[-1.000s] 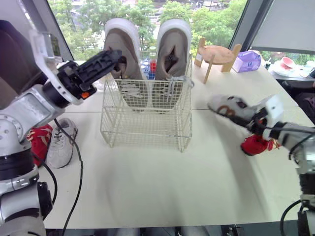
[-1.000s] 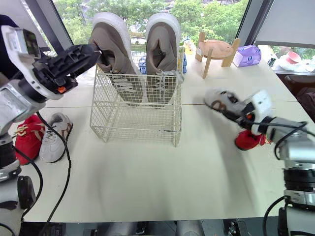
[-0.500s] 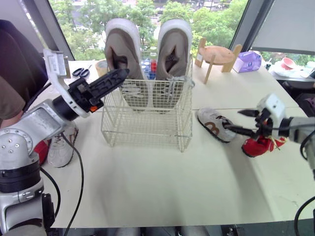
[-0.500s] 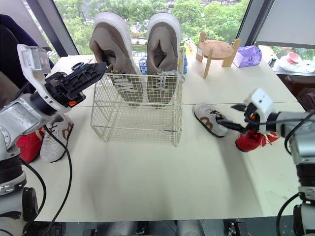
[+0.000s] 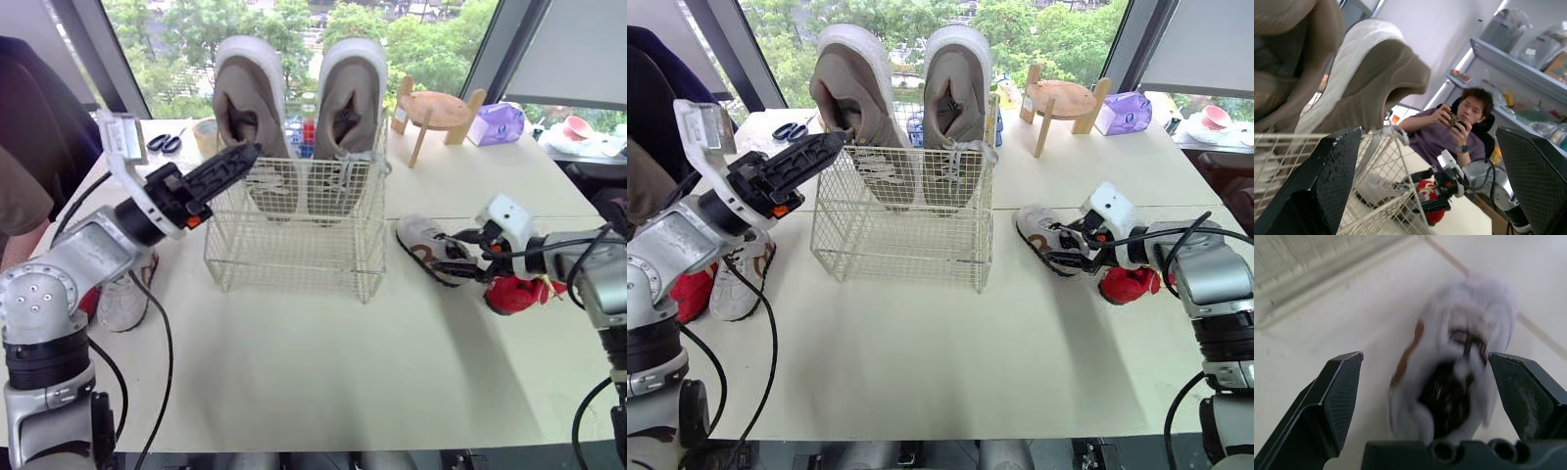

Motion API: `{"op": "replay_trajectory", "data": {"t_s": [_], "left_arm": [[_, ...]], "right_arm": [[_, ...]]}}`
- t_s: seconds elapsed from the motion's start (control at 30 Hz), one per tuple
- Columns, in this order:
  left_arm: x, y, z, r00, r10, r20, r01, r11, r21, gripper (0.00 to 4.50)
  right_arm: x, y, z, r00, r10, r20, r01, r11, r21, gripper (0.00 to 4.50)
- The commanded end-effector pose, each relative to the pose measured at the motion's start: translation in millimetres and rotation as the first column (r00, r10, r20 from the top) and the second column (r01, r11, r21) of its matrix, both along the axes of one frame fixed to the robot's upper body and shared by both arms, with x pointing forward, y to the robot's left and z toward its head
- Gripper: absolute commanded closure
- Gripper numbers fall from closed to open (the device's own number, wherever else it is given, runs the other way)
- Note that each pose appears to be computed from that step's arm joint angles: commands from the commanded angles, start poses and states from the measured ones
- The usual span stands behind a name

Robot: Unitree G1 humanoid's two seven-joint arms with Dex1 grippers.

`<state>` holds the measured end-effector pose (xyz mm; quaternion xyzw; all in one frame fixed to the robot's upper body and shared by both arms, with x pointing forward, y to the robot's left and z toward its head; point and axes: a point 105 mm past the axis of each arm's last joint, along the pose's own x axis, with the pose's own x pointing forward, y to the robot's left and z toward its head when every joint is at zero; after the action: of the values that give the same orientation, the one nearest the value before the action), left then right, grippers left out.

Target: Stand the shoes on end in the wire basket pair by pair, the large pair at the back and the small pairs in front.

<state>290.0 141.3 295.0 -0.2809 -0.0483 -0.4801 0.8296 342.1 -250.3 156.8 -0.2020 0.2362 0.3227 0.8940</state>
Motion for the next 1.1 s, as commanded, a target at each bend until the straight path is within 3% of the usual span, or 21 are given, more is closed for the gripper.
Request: {"op": "replay_trajectory", "data": {"t_s": [0.03,0.13,0.3,0.53,0.63,0.73,0.83,0.93,1.07,1.1], "left_arm": [[-7,-2,10,0.998,0.004,0.057,-0.004,1.000,0.005,0.00],[-9,-4,8,0.998,-0.005,0.060,0.003,1.000,0.025,0.00],[-26,-6,-2,0.994,-0.066,0.089,0.050,0.985,0.166,0.00],[-56,-12,-48,0.976,-0.217,0.021,0.177,0.843,0.508,0.00],[-59,-12,-59,0.970,-0.244,0.008,0.195,0.796,0.573,0.00],[-55,-10,-60,0.973,-0.231,0.021,0.177,0.797,0.578,0.00],[-51,-8,-59,0.974,-0.223,0.032,0.165,0.804,0.571,0.00],[-45,-4,-50,0.978,-0.199,0.057,0.137,0.829,0.542,0.00],[-28,10,-18,0.985,-0.123,0.119,0.066,0.915,0.398,0.00],[-19,18,-2,0.986,-0.069,0.149,0.015,0.943,0.333,0.00]], "right_arm": [[5,-7,-9,0.999,-0.048,0.001,0.048,0.998,-0.037,0.07],[7,-5,-19,0.999,-0.052,-0.015,0.051,0.998,-0.038,0.07],[15,-12,-13,0.994,-0.102,0.032,0.103,0.994,-0.034,0.07],[15,-6,-19,0.995,-0.099,0.007,0.099,0.995,0.019,0.07],[13,4,-23,0.998,-0.062,-0.009,0.063,0.998,0.031,0.07],[6,7,-30,0.999,-0.023,-0.026,0.023,1.000,0.001,0.85],[7,-1,-30,0.999,-0.043,-0.004,0.043,0.998,-0.039,2.21],[14,-9,-9,0.995,-0.070,0.071,0.073,0.997,-0.027,3.11],[22,-33,44,0.960,-0.118,0.253,0.122,0.992,-0.002,3.11],[23,-39,74,0.931,-0.123,0.344,0.124,0.992,0.018,3.11]]}}
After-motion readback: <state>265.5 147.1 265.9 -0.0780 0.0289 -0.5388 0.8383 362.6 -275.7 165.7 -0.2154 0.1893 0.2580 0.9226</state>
